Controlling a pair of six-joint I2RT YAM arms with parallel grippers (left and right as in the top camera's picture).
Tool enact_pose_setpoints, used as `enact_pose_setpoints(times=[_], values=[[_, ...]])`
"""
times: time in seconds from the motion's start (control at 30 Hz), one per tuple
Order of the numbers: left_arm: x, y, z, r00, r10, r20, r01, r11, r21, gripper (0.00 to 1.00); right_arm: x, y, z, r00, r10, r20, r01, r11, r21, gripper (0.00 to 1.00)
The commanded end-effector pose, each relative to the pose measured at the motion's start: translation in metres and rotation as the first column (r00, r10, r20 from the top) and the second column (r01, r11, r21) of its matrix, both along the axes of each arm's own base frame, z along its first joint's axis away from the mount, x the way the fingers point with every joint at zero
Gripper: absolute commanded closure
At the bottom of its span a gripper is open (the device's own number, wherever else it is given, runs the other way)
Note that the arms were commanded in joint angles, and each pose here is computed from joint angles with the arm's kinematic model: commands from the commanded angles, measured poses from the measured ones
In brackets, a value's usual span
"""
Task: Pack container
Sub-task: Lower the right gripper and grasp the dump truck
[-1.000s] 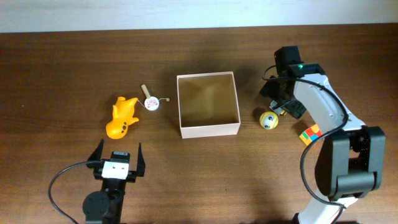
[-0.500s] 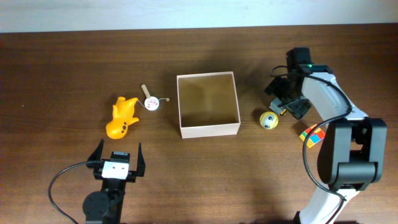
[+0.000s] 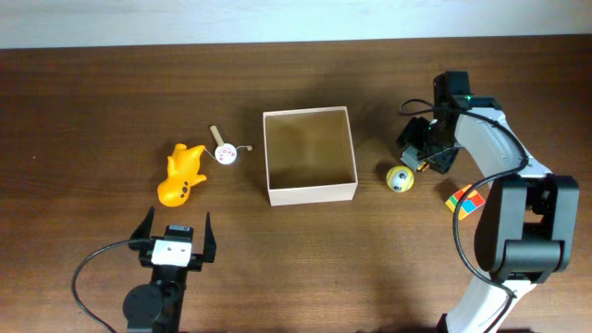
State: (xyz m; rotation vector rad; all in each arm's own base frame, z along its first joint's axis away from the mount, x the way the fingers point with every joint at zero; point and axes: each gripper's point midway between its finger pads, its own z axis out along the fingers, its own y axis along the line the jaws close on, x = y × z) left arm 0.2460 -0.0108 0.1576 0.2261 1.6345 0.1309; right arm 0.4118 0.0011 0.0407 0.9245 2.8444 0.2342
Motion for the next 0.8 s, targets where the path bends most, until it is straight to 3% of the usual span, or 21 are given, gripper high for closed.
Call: enact_pose_setpoints(times=[0.0,0.13,0.5,0.6,0.77], values=[[0.000,0.002,-0.001,1.000,0.006,-0.001,-0.006,1.000,0.016,0.01,0.002,0.002,-0.004,1.000,0.019,-0.007,-0.019,1.000,-0.007,0.32],[0.000,0.002,-0.001,1.000,0.006,-0.001,-0.006,1.000,0.016,0.01,0.001,-0.004,-0.005,1.000,0.003,-0.009,-0.003,0.999,-0.040,0.41],[0.000,0.002,-0.001,1.000,0.006,-0.001,-0.006,1.000,0.016,0.01,-0.009,-0.041,-0.005,0.998,0.013,-0.059,-0.028,0.966,-0.256,0.46],[0.000,0.002,-0.001,1.000,0.006,-0.001,-0.006,1.000,0.016,0.01,-0.008,-0.041,-0.005,0.995,0.075,-0.063,-0.089,0.960,-0.267,0.46],[0.000,0.002,-0.001,1.000,0.006,-0.001,-0.006,1.000,0.016,0.01,0.002,-0.041,-0.003,0.988,0.153,-0.038,-0.157,0.946,-0.283,0.38]])
